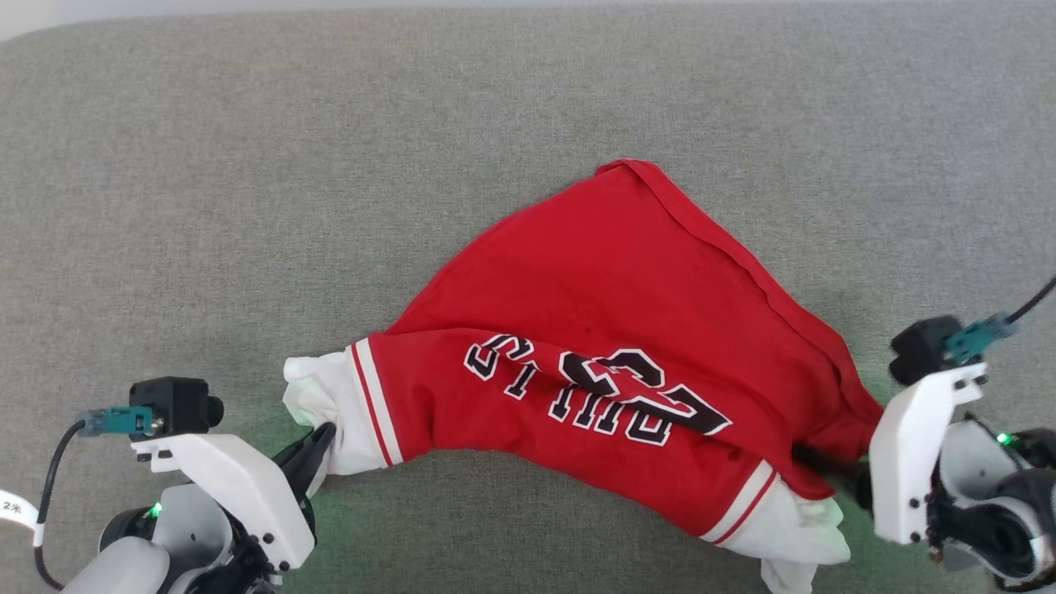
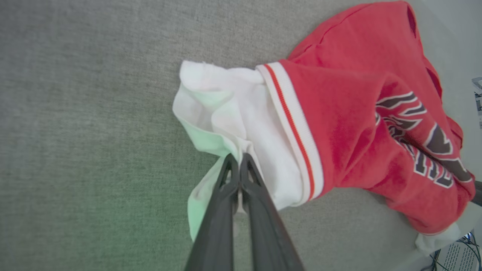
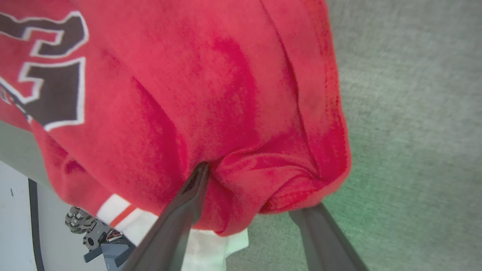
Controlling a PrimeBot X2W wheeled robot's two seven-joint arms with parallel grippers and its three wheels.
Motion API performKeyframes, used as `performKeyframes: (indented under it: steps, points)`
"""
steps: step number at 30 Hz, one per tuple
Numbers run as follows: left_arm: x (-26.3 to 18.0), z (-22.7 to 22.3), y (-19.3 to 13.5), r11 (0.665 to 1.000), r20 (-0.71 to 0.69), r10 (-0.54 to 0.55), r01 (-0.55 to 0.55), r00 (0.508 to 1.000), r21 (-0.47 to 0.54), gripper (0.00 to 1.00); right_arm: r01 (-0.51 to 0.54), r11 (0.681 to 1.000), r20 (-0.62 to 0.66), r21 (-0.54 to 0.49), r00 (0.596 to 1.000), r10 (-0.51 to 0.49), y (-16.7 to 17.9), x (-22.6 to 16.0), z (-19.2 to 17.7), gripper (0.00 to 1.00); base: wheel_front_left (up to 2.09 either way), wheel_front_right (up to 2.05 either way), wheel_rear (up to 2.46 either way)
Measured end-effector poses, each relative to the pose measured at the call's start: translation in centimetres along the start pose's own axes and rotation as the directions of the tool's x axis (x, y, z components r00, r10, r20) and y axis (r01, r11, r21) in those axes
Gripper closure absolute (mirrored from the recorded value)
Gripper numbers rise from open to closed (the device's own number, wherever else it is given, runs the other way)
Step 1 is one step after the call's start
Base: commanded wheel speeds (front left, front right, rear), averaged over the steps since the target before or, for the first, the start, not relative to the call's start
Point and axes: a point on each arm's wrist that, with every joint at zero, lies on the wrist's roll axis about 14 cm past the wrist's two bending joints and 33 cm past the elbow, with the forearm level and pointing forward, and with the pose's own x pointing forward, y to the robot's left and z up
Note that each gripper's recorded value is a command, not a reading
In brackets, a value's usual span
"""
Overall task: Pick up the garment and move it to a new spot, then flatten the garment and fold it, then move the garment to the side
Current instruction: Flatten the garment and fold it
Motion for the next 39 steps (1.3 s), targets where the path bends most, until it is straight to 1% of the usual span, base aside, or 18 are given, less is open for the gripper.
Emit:
performKeyframes:
  steps: [4,6,10,13,18,21,24,25,27,33,35,37,39]
  points:
    - [-0.4,-0.1,-0.1,1.0,0.008,-0.007,0.007,1.0,-0.003,1.0,0.007,0.999,0.1,-0.034,0.995,-0.003,0.2,-1.7,2.3,0.0,0.0,0.0,0.0]
    - [-0.6,-0.4,-0.1,1.0,0.006,-0.01,0.01,1.0,-0.01,1.0,-0.005,0.999,0.164,-0.049,0.986,0.013,0.8,-2.8,3.8,0.0,0.0,0.0,0.0]
    - [-1.1,-0.4,0.1,1.0,0.016,-0.007,0.007,1.0,-0.017,1.0,0.002,0.993,0.283,-0.115,0.959,0.031,2.3,-4.9,6.7,0.0,0.0,0.0,0.0]
    - [-1.5,-0.7,0.4,1.0,0.016,0.001,0.0,1.0,-0.025,1.0,0.02,0.984,0.377,-0.177,0.925,0.049,3.5,-6.0,9.6,0.0,0.0,0.0,0.0]
    - [-1.8,-1.1,0.4,0.999,0.016,0.002,-0.001,1.0,-0.043,1.0,0.027,0.963,0.455,-0.267,0.884,0.101,5.7,-5.6,13.2,0.0,0.0,0.0,0.0]
    - [-2.0,-1.0,0.6,0.999,0.025,0.005,-0.004,1.0,-0.051,1.0,0.028,0.95,0.472,-0.31,0.872,0.129,6.7,-4.4,15.2,0.0,0.0,0.0,0.0]
    - [-2.2,-1.2,0.9,0.998,0.028,0.015,-0.013,1.0,-0.066,1.0,0.009,0.943,0.454,-0.333,0.878,0.152,7.5,-2.6,16.5,0.0,0.0,0.0,0.0]
    - [-2.3,-1.4,1.2,0.997,0.025,0.02,-0.019,0.999,-0.07,1.0,0.016,0.937,0.442,-0.349,0.884,0.149,7.6,-2.0,16.9,0.0,0.0,0.0,0.0]
    - [-2.4,-1.5,1.5,0.997,0.026,0.029,-0.027,0.999,-0.079,1.0,0.012,0.936,0.42,-0.352,0.896,0.147,7.5,-0.7,17.7,0.0,0.0,0.0,0.0]
    - [-2.4,-1.8,2.4,0.993,0.027,0.05,-0.047,0.998,-0.106,1.0,-0.013,0.928,0.301,-0.372,0.944,0.134,7.9,3.5,18.9,0.0,0.0,0.0,0.0]
    - [-2.2,-1.8,2.5,0.992,0.025,0.052,-0.049,0.998,-0.112,1.0,-0.026,0.928,0.241,-0.372,0.963,0.124,7.8,5.1,18.8,0.0,0.0,0.0,0.0]
    - [-2.0,-1.9,2.6,0.992,0.023,0.053,-0.05,0.998,-0.119,1.0,-0.031,0.925,0.153,-0.378,0.984,0.095,7.4,6.8,17.9,0.0,0.0,0.0,0.0]
    - [-1.8,-2.0,3.0,0.99,0.02,0.063,-0.06,0.998,-0.124,1.0,-0.049,0.924,0.062,-0.378,0.995,0.078,7.3,8.4,16.8,0.0,0.0,0.0,0.0]
